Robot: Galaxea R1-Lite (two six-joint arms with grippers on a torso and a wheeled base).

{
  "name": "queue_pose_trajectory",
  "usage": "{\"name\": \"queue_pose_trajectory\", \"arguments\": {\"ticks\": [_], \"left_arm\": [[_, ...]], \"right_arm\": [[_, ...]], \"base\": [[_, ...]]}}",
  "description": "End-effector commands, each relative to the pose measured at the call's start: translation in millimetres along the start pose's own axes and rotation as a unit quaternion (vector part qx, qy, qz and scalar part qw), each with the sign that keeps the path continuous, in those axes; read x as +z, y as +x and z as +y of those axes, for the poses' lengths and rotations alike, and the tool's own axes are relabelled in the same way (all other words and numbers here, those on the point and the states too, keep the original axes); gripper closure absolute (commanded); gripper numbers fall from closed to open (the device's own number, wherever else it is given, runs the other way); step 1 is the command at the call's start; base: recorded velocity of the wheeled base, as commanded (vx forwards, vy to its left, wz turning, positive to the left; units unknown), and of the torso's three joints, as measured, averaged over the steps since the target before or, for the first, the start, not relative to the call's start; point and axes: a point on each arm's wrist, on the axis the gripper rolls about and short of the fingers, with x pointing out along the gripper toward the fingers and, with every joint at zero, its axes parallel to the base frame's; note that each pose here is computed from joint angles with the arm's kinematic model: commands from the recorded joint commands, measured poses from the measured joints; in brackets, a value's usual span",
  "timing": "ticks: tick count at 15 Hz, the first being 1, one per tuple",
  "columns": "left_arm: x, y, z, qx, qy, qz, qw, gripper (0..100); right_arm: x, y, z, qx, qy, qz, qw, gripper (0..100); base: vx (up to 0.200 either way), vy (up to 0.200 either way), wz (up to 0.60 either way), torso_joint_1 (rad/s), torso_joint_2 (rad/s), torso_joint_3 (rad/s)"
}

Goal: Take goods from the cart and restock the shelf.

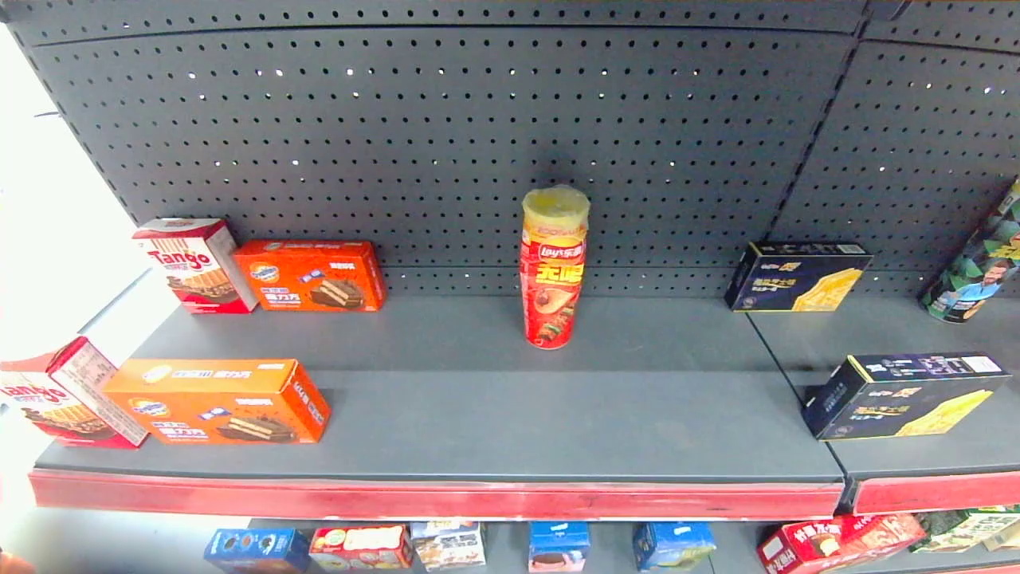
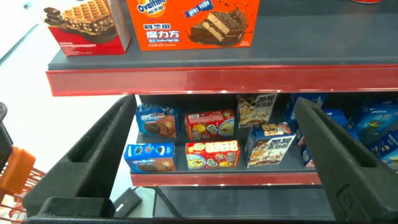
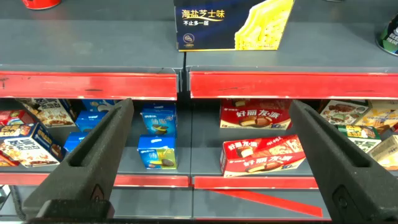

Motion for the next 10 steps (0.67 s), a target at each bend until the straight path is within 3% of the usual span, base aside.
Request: {"name": "queue_pose_trajectory", "arguments": {"ticks": [1,10], "left_arm": [[0.0,0.0,0.0,0.0,0.0,0.0,1.0,0],[0.2,0.0,0.0,-0.001,0.0,-0.001,1.0,0]], "right_arm": [[0.1,0.1,0.0,0.0,0.0,0.001,1.0,0],[0.1,0.1,0.0,0.0,-0.001,0.001,1.0,0]], "base": [[0.0,0.0,0.0,0.0,0.0,0.0],[0.0,0.0,0.0,0.0,0.0,0.0]]}}
